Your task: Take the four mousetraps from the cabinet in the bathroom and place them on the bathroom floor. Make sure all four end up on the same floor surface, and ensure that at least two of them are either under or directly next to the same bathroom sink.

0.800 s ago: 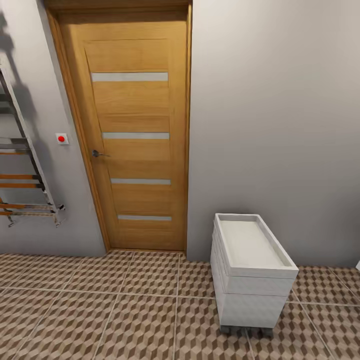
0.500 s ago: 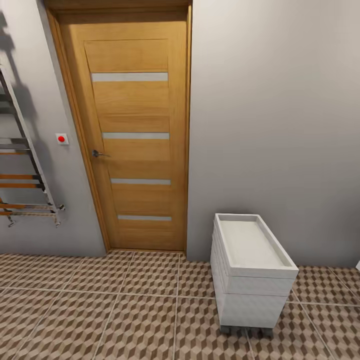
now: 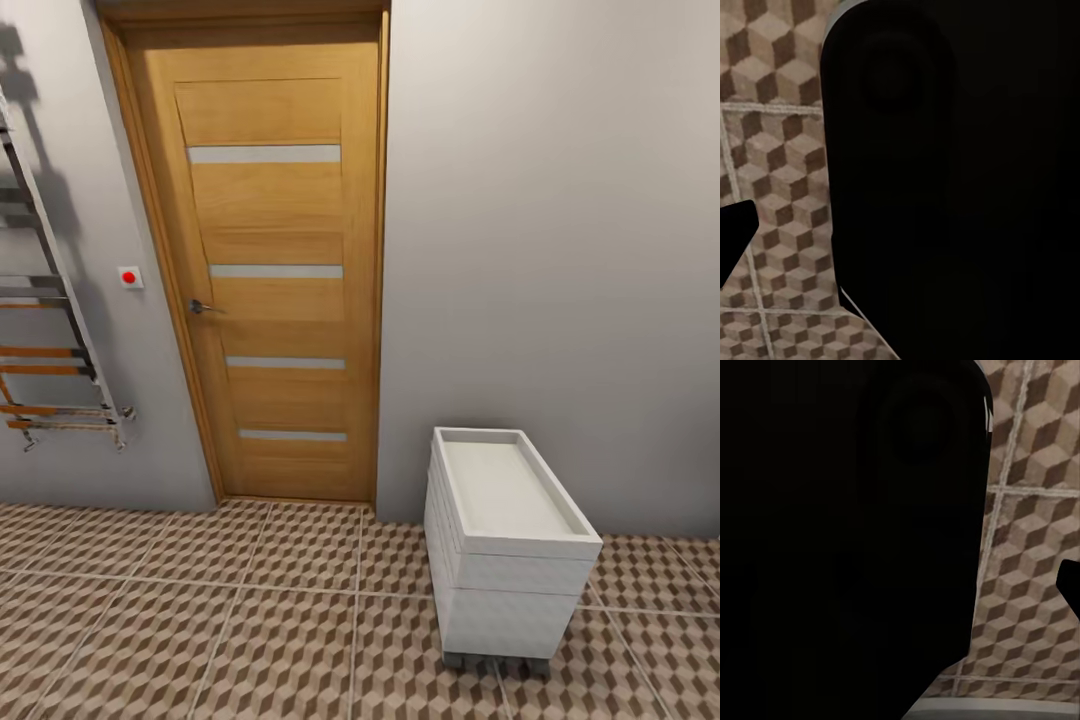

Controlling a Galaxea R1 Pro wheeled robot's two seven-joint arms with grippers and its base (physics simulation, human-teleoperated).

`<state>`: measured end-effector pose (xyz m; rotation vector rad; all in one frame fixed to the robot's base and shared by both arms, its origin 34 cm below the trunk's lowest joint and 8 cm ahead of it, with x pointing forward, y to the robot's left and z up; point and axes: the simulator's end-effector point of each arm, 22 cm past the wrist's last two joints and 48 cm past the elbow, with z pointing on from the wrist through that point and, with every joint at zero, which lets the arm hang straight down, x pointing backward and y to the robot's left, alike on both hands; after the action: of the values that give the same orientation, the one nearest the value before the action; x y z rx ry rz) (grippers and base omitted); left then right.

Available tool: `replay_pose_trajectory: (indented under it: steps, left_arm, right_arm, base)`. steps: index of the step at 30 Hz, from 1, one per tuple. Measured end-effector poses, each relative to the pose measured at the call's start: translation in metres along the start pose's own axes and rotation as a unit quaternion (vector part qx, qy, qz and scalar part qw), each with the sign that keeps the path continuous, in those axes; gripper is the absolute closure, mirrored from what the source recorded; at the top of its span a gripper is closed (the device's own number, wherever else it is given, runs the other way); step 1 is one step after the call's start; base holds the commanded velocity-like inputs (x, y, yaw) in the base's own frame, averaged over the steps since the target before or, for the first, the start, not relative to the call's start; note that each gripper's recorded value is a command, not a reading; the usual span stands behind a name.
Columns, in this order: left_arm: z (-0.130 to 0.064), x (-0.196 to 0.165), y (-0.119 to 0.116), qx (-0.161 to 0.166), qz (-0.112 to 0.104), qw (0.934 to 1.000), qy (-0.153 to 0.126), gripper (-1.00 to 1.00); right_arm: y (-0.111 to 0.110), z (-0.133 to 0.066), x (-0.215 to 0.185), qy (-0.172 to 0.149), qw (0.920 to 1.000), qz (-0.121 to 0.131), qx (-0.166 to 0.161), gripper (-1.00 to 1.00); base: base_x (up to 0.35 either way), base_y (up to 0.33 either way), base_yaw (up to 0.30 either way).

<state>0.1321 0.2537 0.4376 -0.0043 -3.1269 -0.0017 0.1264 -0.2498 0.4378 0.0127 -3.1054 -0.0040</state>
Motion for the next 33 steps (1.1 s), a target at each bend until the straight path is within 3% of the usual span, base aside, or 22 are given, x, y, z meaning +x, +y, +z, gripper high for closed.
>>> replay_pose_trajectory:
  steps: [33]
  left_arm:
    - [0.0, -0.0007, -0.0024, 0.002, 0.0, 1.0, -0.001, -1.0]
  right_arm:
    - [-0.0001, 0.0, 0.0, 0.0, 1.0, 0.001, 0.0, -1.0]
  base:
    - [0.0, 0.0, 0.269]
